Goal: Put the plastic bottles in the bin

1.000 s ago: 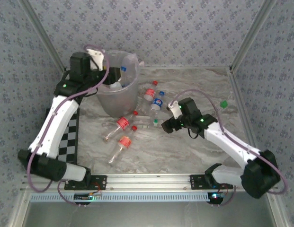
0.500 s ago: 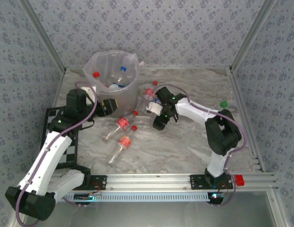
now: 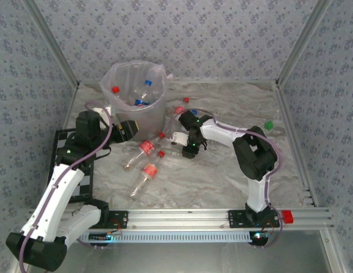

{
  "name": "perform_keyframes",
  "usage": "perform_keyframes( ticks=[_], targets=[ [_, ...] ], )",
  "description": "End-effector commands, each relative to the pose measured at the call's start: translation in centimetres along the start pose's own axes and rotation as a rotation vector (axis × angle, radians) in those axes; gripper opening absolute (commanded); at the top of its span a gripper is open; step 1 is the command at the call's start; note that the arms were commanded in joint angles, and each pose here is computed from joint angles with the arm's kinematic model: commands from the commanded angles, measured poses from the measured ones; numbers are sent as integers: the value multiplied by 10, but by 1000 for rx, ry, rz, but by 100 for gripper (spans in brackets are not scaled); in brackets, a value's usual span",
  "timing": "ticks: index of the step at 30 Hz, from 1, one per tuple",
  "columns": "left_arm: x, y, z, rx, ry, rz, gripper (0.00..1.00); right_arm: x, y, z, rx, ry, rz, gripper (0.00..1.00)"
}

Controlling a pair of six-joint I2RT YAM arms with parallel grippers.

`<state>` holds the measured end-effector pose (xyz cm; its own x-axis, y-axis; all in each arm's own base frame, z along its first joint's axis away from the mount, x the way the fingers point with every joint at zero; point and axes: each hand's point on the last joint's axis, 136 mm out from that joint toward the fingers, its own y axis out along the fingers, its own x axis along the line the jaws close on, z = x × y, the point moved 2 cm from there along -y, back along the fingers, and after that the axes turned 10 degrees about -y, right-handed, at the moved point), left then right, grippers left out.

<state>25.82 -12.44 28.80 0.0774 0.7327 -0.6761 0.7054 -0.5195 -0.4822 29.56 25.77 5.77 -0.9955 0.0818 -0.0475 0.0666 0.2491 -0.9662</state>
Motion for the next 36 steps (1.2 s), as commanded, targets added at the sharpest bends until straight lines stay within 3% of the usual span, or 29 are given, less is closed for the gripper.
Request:
perform_keyframes(
  ticks=[1, 8, 12, 16, 19, 32, 36],
  targets=[
    [-18, -4, -12, -29, -6, 69, 74, 11, -25, 5, -22, 19, 11, 22],
    [-54, -5, -27, -50, -57, 253, 80, 28, -72, 28, -127, 236, 152, 22],
    [-91, -5, -24, -26, -11, 354, 85, 37, -104, 14, -420, 343, 252, 22],
    [-126, 3, -7, 10, 86, 401, 90, 50, -134, -4, -749, 415, 268, 12],
    [-139, 20, 8, 42, 131, 407, 95, 54, -149, -9, -877, 430, 288, 12],
    [-165, 81, 51, 152, 129, 431, 98, 62, -174, -25, -988, 362, 346, 13],
    [-166, 88, 58, 173, 102, 447, 78, 60, -173, -29, -985, 354, 351, 13]
  ],
)
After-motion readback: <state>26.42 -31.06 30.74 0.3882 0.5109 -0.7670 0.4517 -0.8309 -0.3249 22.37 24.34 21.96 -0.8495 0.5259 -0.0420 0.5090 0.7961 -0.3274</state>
